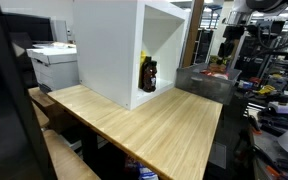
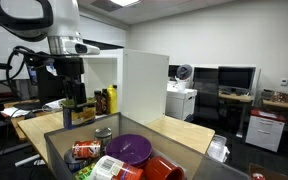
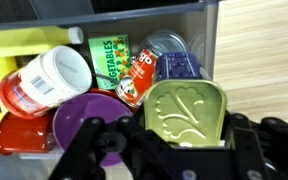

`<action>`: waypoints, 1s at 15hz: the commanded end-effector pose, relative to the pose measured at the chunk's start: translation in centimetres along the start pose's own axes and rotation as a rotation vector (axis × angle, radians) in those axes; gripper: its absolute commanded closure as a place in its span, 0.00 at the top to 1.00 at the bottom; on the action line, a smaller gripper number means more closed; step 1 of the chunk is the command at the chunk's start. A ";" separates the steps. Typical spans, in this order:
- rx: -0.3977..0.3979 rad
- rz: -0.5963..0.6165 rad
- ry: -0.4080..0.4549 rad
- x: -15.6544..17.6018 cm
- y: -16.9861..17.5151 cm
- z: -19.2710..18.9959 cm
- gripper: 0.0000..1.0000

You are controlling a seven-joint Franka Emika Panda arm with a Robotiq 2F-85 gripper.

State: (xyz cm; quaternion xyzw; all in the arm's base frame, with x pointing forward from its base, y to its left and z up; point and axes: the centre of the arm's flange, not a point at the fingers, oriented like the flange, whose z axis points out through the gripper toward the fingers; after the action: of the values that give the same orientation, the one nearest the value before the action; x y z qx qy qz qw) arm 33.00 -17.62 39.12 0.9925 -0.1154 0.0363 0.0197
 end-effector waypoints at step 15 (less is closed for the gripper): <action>0.177 -0.814 0.092 -0.5 -8.2 0.2 0.32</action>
State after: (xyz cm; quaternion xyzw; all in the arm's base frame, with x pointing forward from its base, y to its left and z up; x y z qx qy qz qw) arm 34.61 -10.36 39.28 0.9713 0.2275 0.0645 -0.0236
